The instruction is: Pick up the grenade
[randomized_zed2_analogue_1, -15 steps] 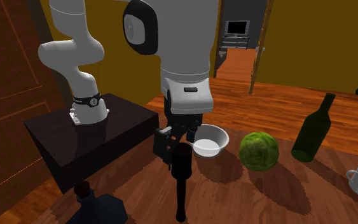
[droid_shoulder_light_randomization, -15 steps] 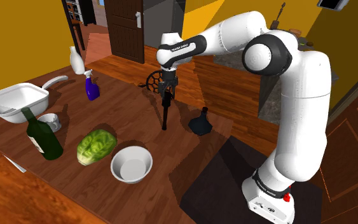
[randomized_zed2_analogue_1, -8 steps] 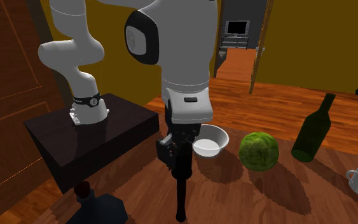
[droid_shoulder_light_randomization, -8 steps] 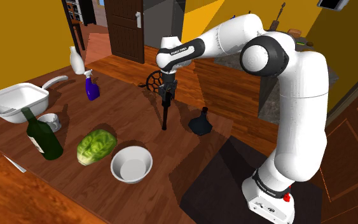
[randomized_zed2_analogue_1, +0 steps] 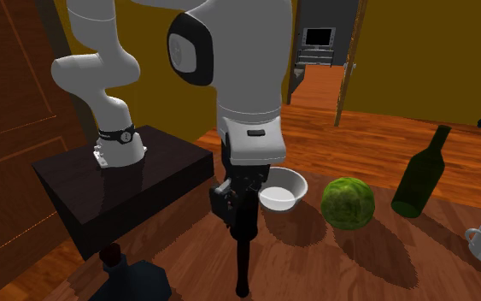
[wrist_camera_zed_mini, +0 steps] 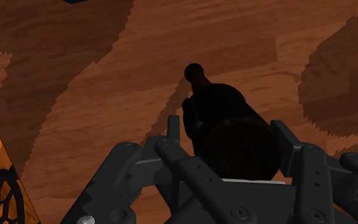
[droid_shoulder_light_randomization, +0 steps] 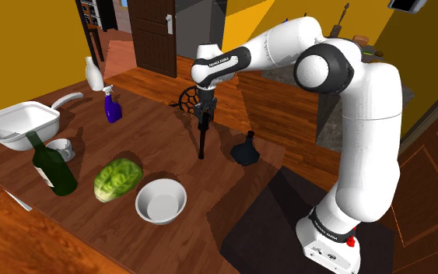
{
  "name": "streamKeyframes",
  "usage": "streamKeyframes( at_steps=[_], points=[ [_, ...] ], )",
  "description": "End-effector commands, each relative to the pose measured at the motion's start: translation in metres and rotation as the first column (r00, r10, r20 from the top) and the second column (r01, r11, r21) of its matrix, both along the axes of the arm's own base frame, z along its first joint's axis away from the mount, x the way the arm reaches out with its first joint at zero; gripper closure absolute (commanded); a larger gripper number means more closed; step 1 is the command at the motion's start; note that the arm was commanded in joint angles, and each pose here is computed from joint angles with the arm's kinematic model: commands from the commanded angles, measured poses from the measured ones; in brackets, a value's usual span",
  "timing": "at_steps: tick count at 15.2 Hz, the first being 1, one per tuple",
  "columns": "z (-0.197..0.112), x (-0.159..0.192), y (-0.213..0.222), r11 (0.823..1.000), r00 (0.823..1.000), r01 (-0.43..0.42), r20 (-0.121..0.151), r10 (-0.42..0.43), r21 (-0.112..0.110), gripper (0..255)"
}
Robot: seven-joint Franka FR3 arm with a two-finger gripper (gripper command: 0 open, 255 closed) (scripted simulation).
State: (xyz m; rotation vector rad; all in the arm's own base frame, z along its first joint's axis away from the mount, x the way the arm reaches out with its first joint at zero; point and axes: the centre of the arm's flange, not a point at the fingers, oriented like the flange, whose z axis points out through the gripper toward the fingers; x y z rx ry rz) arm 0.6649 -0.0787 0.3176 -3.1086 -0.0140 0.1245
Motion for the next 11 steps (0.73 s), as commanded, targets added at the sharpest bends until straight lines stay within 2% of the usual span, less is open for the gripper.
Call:
streamKeyframes(
  at_steps=[1, 11],
  points=[
    [0.007, 0.000, 0.000, 1.000, 1.000, 0.000, -0.001, 0.000, 0.000, 255],
    [0.060, 0.000, 0.000, 1.000, 1.000, 0.000, -0.001, 0.000, 0.000, 255]
  ],
)
